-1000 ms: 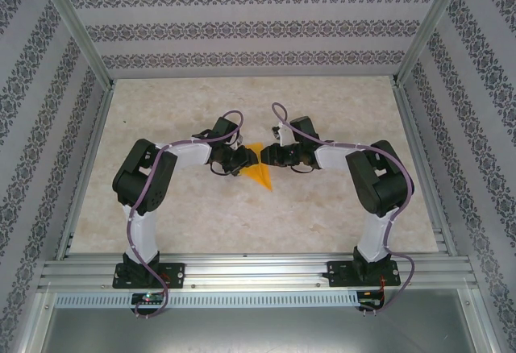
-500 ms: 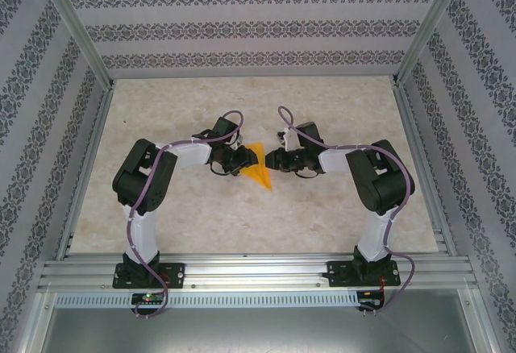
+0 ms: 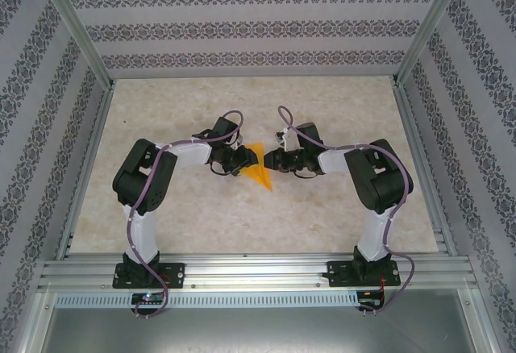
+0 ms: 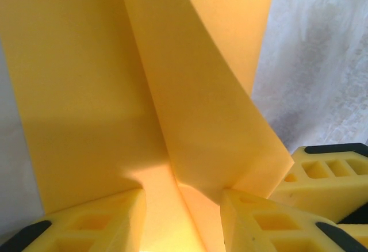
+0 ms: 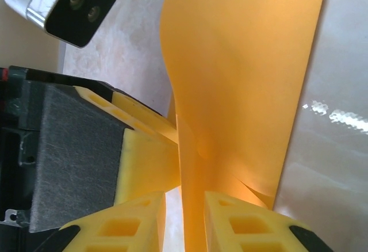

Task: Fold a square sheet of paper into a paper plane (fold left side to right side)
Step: Fourth fold the wing at the center of the table.

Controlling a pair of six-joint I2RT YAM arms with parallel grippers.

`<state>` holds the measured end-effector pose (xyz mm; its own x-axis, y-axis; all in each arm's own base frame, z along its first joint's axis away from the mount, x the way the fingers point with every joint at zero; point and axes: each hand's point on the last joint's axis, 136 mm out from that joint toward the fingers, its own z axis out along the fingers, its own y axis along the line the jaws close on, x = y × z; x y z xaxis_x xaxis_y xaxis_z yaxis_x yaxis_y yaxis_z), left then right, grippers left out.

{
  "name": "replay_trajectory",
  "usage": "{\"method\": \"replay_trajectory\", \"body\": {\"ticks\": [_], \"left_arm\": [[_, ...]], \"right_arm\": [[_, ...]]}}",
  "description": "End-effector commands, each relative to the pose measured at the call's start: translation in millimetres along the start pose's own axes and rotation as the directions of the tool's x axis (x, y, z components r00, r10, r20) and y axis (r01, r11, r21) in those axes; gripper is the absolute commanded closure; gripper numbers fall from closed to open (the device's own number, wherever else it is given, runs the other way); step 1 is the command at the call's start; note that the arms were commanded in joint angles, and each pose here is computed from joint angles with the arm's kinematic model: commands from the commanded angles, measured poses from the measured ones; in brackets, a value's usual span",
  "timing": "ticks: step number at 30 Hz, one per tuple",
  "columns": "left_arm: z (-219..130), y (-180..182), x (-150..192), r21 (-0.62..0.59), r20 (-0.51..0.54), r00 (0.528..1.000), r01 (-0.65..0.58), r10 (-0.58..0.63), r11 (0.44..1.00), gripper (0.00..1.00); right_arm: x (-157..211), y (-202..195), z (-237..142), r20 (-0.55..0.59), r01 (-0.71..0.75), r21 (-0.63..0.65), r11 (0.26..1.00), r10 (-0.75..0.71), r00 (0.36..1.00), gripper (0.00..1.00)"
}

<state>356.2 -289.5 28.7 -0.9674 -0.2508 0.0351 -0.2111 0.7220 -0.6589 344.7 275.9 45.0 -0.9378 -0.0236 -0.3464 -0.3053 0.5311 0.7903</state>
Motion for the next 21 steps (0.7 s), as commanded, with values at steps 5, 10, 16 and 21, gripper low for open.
{"method": "replay_trajectory", "body": {"ticks": [5, 10, 16, 21], "left_arm": [[13.4, 22.8, 7.6, -0.087, -0.021, 1.0, 0.012, -0.014, 0.996, 0.59], [13.7, 23.0, 8.2, -0.086, -0.023, 1.0, 0.011, -0.013, 0.996, 0.59], [14.3, 23.8, 8.6, -0.088, -0.024, 1.0, 0.012, -0.014, 0.996, 0.59], [14.6, 23.9, 9.4, -0.089, -0.025, 1.0, 0.011, -0.013, 0.996, 0.59]], "right_arm": [[-0.4, 4.7, 8.5, -0.014, 0.013, -0.031, 0.999, -0.014, 1.0, 0.75], [0.4, 4.7, 11.0, -0.018, 0.011, -0.032, 0.999, -0.012, 1.0, 0.75], [-1.6, 7.0, 10.7, -0.011, 0.02, -0.034, 0.999, -0.02, 1.0, 0.75], [-3.9, 7.7, 5.4, 0.002, 0.022, -0.031, 0.999, -0.022, 1.0, 0.75]]}}
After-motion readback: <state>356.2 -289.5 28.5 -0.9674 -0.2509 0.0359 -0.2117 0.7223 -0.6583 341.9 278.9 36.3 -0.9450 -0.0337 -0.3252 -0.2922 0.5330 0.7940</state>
